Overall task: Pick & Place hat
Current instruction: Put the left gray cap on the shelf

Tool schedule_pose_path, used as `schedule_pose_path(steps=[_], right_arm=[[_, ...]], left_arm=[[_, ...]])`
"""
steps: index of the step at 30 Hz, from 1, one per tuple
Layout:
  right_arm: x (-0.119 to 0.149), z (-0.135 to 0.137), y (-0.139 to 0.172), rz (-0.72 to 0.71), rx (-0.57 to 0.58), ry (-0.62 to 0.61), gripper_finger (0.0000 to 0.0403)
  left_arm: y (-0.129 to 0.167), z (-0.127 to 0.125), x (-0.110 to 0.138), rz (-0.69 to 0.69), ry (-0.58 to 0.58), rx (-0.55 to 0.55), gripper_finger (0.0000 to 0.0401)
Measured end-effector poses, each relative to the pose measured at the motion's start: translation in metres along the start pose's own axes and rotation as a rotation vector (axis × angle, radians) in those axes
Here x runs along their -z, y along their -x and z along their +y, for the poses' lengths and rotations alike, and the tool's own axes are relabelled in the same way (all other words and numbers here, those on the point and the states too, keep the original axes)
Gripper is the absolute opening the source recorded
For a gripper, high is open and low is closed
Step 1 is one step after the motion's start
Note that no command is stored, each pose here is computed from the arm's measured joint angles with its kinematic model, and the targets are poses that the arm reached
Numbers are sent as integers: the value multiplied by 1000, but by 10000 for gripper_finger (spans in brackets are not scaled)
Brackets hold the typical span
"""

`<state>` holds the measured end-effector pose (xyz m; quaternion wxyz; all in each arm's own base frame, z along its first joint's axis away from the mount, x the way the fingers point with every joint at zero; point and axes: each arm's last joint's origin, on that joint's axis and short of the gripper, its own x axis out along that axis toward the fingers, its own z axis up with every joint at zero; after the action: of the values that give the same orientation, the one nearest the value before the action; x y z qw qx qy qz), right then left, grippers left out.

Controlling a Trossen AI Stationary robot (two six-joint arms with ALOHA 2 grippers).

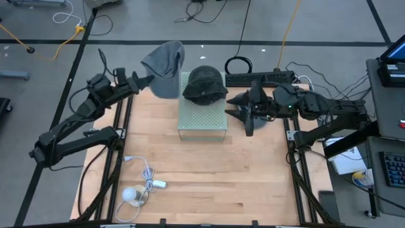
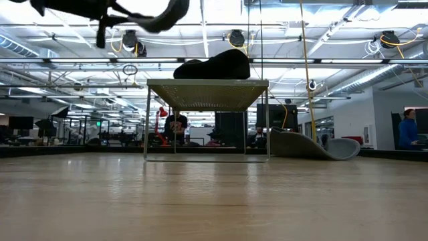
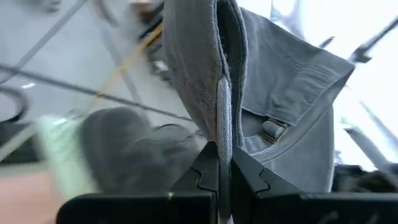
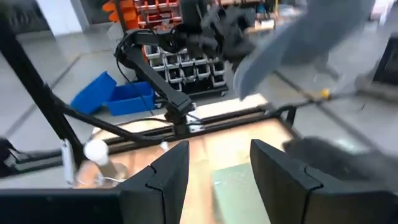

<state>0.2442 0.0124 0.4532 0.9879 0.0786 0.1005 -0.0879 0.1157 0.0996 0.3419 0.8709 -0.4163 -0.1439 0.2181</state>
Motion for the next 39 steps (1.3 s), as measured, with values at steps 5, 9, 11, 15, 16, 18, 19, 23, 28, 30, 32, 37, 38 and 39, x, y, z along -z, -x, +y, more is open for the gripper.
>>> schedule_pose_path(steps=[5,9,11,15,16,18,19,23,28,30,32,37,38,39], right_arm=[[2,6,-12,13,-68,-211,167],[2,13,-26,10,-169,-362,167],[3,15,-34,10,-176,-459,167],[9,18,-51,28,-171,-588,176],[11,19,-56,34,-170,-622,182],[14,21,-66,40,-175,-694,199],[16,22,-71,46,-173,-719,209],[19,27,-91,18,-230,-784,253],[12,36,-109,-98,-409,-783,292],[11,37,-114,-134,-452,-775,300],[12,37,-121,-164,-477,-758,303],[14,41,-132,-215,-558,-695,300],[15,41,-134,-229,-576,-687,299],[15,42,-136,-245,-600,-679,298]], left_arm=[[-15,-10,-3,-6,-63,180,8],[-24,-20,-5,-9,-134,352,8],[-27,-24,-6,-18,-175,429,8],[-30,-34,-6,-5,-255,558,8],[-31,-37,-7,3,-282,582,8],[-31,-46,-8,23,-350,643,8],[-31,-51,-9,29,-386,675,8],[-27,-73,-14,17,-505,786,8],[-17,-103,-23,-26,-643,944,8],[-12,-114,-26,-40,-675,1002,8],[-9,-124,-27,-52,-680,1044,8],[-13,-146,-28,-71,-693,1132,8],[-16,-150,-27,-69,-693,1146,8],[-20,-153,-26,-68,-696,1157,8]])
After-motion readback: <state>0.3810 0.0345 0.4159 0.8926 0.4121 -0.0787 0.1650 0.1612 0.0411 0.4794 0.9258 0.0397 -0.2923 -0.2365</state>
